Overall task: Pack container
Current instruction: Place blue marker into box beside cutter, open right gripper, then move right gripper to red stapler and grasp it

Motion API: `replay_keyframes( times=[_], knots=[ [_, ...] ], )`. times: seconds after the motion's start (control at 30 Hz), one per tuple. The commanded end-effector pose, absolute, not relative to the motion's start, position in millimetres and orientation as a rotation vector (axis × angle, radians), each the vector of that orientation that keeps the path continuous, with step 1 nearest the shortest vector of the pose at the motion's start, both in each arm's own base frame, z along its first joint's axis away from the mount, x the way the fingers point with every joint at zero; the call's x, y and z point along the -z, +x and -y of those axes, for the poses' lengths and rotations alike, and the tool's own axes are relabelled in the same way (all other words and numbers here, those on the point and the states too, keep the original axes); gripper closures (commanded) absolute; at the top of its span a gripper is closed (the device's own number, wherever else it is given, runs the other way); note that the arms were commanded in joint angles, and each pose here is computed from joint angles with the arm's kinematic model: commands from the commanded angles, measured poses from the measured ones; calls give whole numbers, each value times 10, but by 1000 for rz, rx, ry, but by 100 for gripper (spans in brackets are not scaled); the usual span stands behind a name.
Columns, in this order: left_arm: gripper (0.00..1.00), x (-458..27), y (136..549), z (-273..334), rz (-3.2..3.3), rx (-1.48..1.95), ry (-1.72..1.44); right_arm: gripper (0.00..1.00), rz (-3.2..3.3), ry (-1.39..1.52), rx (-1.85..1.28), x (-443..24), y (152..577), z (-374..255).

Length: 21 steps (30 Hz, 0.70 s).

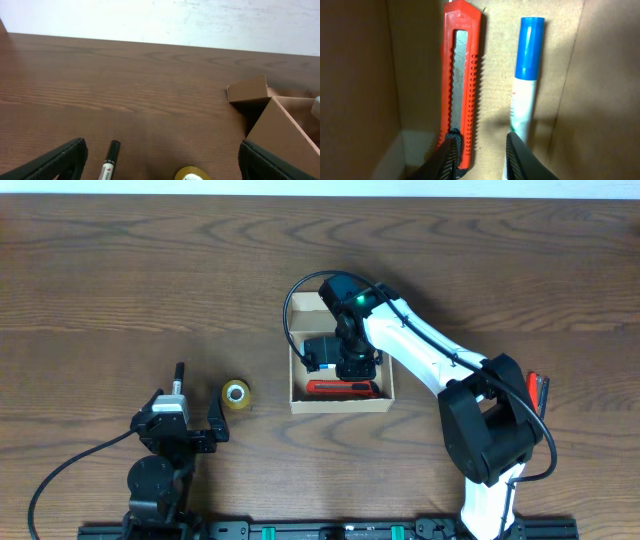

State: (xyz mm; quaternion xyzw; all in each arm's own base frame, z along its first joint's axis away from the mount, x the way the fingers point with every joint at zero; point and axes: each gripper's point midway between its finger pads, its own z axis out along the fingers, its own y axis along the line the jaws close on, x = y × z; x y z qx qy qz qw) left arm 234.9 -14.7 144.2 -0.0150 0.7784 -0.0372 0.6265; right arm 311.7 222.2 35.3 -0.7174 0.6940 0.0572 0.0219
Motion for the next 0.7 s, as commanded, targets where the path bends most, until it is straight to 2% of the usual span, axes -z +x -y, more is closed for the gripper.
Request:
replay_keyframes(
  times=[0.0,0.13,0.23,0.33,0.37,0.4,0.47,0.57,0.67],
  knots=[
    [4,-1300,2346,156,-1817,86,-23,74,-2235,-2075,-192,-503,3194,-2268],
    [5,-1301,2346,156,-1817,86,-23,66,-2330,-1757,-167,-970,3454,-2305],
    [5,-1300,2346,156,-1817,86,-23,65,-2497,-1261,-166,-1460,3770,-2117],
    [5,-1301,2346,156,-1817,86,-23,65,-2538,-895,-194,-1930,3975,-1734],
    [4,-1301,2346,156,-1817,86,-23,56,-2542,-788,-206,-2063,4013,-1583],
    [5,-1300,2346,156,-1817,86,-23,38,-2543,-695,-218,-2184,4024,-1435],
    [5,-1300,2346,156,-1817,86,-23,20,-2543,-560,-212,-2397,3983,-1064],
    [5,-1300,2346,156,-1817,86,-23,1,-2565,-387,-132,-2586,3854,-482],
    [5,-1300,2346,156,-1817,86,-23,1,-2593,-166,-65,-2671,3728,103]
  ],
)
